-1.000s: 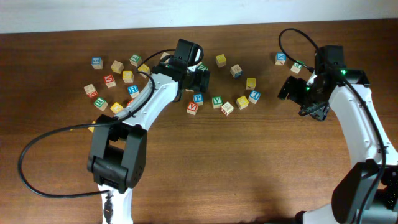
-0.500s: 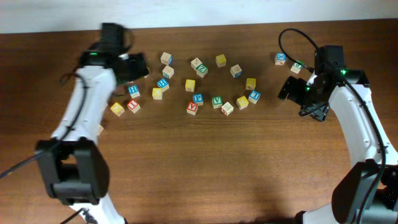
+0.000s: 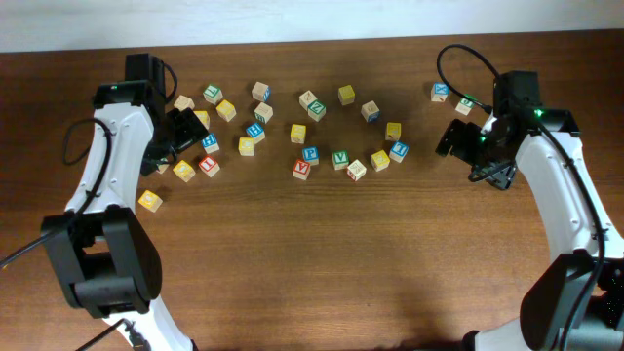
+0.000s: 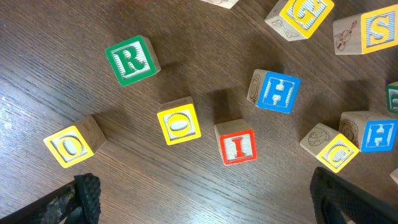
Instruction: Spell out RSS
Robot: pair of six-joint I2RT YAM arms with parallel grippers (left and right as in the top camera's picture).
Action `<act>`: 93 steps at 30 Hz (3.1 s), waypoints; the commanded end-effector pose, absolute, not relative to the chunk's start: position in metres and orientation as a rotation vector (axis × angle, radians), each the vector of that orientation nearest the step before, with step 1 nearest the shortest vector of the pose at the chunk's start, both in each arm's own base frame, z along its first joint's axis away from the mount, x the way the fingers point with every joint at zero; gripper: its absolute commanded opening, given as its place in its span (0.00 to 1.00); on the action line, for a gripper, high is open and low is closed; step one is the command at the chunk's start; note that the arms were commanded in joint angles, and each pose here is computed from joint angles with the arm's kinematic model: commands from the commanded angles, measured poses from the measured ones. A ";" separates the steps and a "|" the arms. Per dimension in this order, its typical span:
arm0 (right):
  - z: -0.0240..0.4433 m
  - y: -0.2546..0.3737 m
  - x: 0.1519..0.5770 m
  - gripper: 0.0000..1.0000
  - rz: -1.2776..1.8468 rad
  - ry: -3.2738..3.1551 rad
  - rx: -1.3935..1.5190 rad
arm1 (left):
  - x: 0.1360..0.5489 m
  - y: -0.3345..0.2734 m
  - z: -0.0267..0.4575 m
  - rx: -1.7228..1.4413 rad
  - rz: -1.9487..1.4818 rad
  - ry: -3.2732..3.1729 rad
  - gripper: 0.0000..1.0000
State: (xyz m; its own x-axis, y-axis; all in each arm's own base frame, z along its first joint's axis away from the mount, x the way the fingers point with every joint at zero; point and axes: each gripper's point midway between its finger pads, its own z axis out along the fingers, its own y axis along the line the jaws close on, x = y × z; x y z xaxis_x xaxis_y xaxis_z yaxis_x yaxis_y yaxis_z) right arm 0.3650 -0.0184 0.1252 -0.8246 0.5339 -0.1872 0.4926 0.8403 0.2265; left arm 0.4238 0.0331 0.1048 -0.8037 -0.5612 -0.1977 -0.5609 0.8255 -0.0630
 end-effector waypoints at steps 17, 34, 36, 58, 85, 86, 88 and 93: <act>0.131 -0.019 0.369 0.98 0.256 2.759 0.786 | 0.420 0.077 0.064 -1.101 0.106 2.786 0.86; 0.131 -0.019 0.369 0.98 0.256 2.759 0.786 | 0.454 0.111 0.024 -1.082 0.252 2.676 0.52; 0.131 -0.019 0.369 0.98 0.256 2.759 0.786 | 0.452 0.108 0.022 -1.084 0.228 2.694 0.53; 0.131 -0.019 0.369 0.98 0.256 2.759 0.786 | 0.462 0.067 0.137 -0.963 -0.116 2.774 0.23; 0.131 -0.019 0.369 0.98 0.256 2.759 0.786 | 0.319 -0.105 0.014 -0.173 0.193 2.899 0.24; 0.131 -0.019 0.369 0.98 0.256 2.759 0.786 | 0.324 -0.111 0.009 -0.150 0.157 2.900 0.24; 0.131 -0.019 0.369 0.98 0.256 2.759 0.786 | 0.325 -0.128 0.002 -0.044 0.036 2.927 0.24; 0.131 -0.019 0.369 0.98 0.256 2.759 0.786 | 0.326 -0.130 0.002 -0.006 0.020 2.928 0.25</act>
